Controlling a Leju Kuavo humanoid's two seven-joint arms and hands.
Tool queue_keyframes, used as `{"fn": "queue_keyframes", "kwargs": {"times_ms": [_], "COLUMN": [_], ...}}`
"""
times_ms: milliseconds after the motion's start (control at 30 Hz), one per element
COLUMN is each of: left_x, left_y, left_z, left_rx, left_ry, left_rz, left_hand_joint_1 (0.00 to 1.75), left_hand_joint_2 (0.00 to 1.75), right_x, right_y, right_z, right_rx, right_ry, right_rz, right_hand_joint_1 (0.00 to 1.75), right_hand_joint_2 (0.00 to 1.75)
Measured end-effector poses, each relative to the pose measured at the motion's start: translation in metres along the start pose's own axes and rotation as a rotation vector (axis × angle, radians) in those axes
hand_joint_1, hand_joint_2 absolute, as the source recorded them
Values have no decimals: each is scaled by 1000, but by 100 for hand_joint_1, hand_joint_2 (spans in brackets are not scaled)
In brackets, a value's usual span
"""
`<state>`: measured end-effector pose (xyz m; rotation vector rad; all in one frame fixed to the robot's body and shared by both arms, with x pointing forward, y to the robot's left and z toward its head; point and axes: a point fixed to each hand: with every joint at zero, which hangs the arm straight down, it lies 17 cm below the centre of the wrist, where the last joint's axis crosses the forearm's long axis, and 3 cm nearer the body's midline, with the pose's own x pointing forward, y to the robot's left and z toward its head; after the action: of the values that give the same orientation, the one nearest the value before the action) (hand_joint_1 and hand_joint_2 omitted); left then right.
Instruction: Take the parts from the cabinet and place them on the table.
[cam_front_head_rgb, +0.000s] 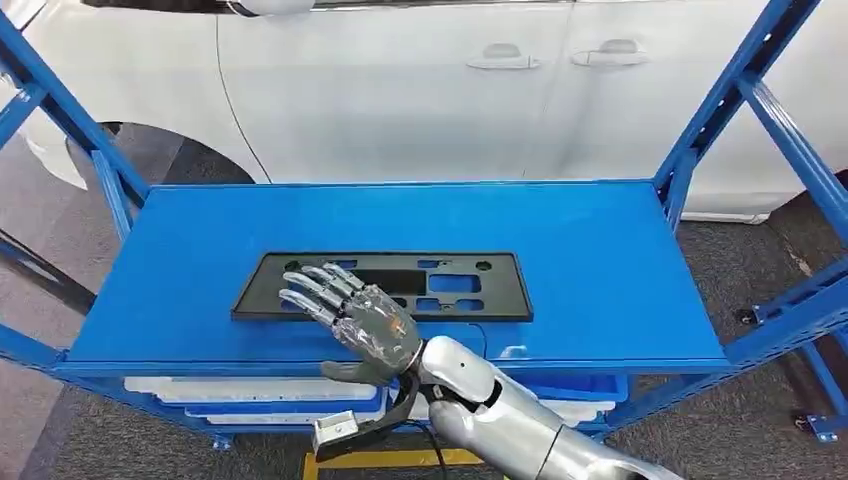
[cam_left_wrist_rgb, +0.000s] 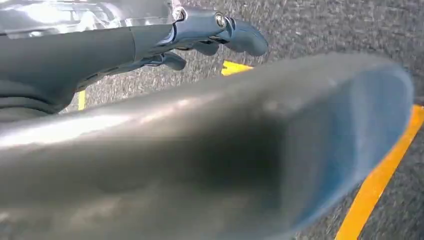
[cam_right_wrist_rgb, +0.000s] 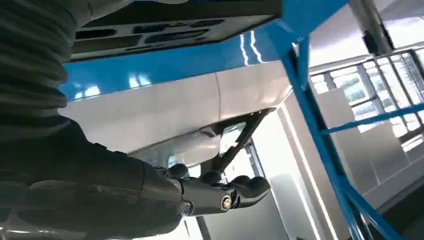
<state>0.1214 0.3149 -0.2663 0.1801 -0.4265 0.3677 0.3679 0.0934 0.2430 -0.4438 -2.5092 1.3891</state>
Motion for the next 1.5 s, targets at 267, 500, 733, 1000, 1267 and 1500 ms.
{"fn": "queue_keyframes", "kwargs": {"times_ms": [267,500,733,1000,1267,1500], "left_x": [-4,-3,-1,-1,-1,0], "left_y": [3,1,0,-3,-2,-1], "left_z": [1,1,0,1,1,0], "left_rx": [2,-5,0,-5,-19,-18], "left_ry": [5,0,-2,-5,-7,-10], "left_rz": [-11,-27,-34,-40,-54,-58], "left_hand_joint_1": [0,0,0,0,0,0], "left_hand_joint_2": [0,0,0,0,0,0], "right_x": [-1,14,25,30,16,10], "right_y": [14,28,53,71,92,95], "right_z": [4,5,10,-1,-3,-8], "right_rx": [44,81,145,174,228,243], "right_ry": [-6,-50,-78,-67,-11,-2], "right_rz": [67,96,132,165,199,219], "right_hand_joint_1": [0,0,0,0,0,0], "right_hand_joint_2": [175,175,175,175,175,175]}}
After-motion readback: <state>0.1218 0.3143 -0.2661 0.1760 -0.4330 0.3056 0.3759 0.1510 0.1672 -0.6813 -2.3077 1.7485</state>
